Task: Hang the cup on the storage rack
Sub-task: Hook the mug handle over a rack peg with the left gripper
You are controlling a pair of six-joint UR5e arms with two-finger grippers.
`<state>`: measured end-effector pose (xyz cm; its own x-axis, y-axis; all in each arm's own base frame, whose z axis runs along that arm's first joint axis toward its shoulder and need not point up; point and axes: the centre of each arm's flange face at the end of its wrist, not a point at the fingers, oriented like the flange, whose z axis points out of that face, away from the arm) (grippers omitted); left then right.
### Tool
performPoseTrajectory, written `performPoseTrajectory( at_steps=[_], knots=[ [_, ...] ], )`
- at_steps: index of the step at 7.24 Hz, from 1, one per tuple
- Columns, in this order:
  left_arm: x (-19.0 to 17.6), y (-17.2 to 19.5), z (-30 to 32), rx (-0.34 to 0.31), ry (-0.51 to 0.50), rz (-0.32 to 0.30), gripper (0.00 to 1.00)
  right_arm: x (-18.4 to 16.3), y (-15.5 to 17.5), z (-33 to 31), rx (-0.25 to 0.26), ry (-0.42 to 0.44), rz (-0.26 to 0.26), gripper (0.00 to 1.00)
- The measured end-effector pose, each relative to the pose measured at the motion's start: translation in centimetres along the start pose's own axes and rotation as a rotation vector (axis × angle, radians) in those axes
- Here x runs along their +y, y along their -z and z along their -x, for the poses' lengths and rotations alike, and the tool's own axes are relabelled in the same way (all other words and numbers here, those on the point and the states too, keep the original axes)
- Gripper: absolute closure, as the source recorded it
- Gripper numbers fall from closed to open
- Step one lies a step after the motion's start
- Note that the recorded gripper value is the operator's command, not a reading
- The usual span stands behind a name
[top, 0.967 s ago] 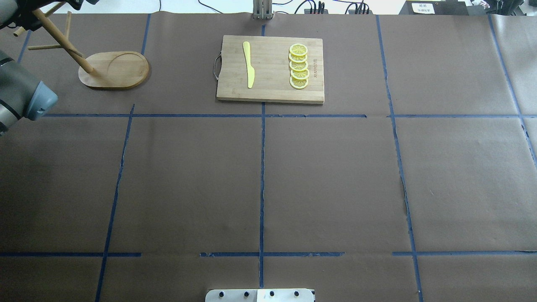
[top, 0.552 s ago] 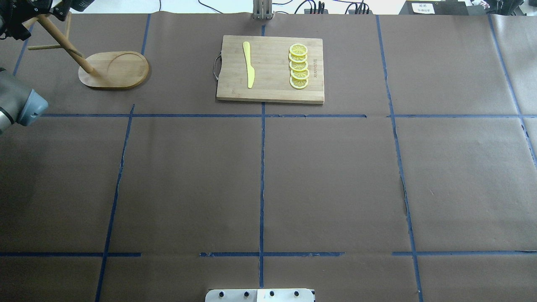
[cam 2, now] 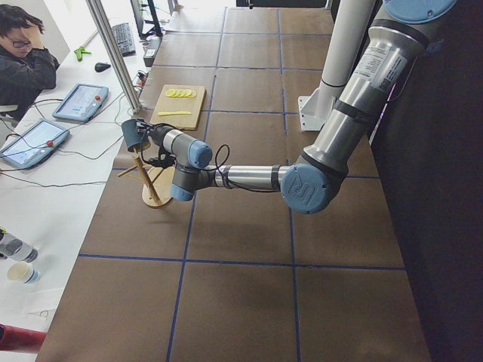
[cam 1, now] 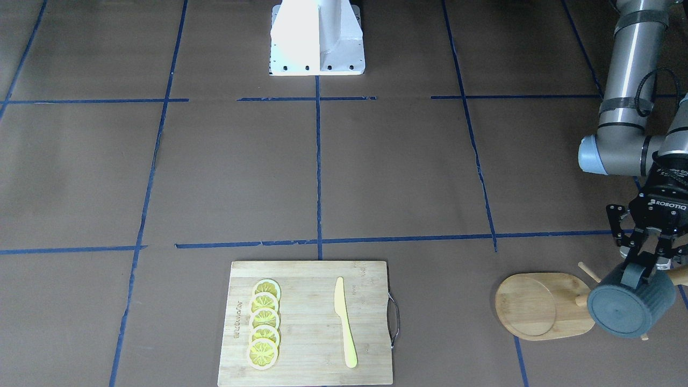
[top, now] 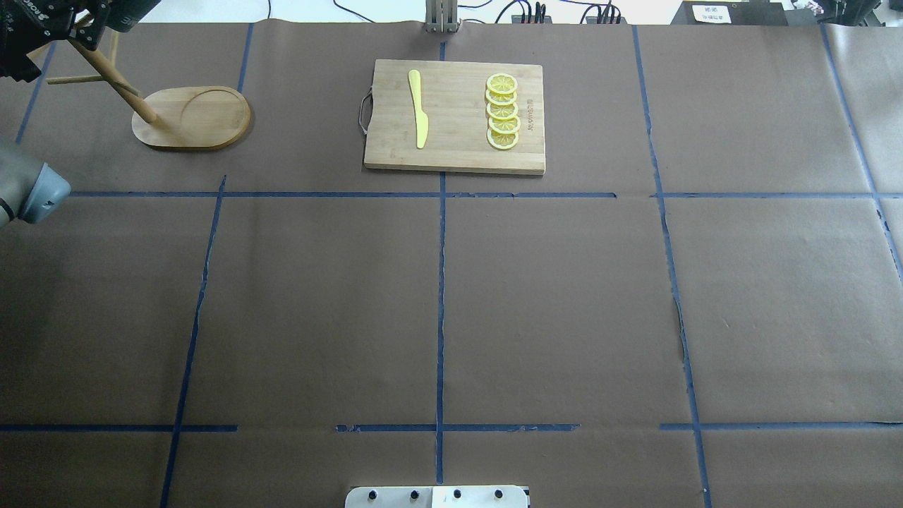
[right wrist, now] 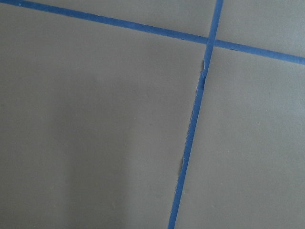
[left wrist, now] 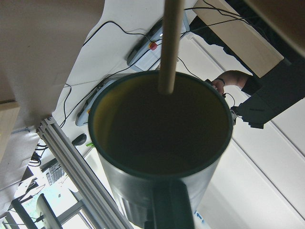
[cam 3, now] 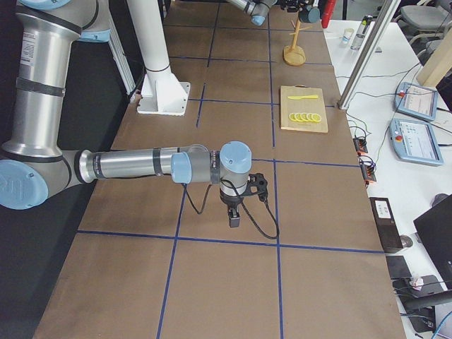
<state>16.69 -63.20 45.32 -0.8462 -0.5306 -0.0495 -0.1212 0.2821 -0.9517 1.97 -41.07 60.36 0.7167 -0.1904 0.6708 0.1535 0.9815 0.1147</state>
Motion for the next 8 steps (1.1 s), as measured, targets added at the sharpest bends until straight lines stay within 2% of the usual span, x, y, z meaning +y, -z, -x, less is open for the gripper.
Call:
performPoseTrajectory(
  at_steps=[4,6,7,8],
  knots=[
    [-2.8,1.6,0.5,-0.003,0.000,0.015,1.00,0.0,0.0,0.0,0.000,-0.001,0.001,0.00],
    [-3.4,1.8,0.7,-0.005,0.001,0.009,0.92,0.0,0.0,-0.1,0.001,-0.001,0.001,0.00],
    [-4.0,2.1,0.9,-0.006,0.002,0.008,0.74,0.0,-0.1,-0.1,0.001,-0.001,0.001,0.00],
    [-4.5,2.3,0.9,-0.007,0.002,0.008,0.01,0.0,-0.1,-0.1,0.001,-0.001,0.001,0.00]
  ],
)
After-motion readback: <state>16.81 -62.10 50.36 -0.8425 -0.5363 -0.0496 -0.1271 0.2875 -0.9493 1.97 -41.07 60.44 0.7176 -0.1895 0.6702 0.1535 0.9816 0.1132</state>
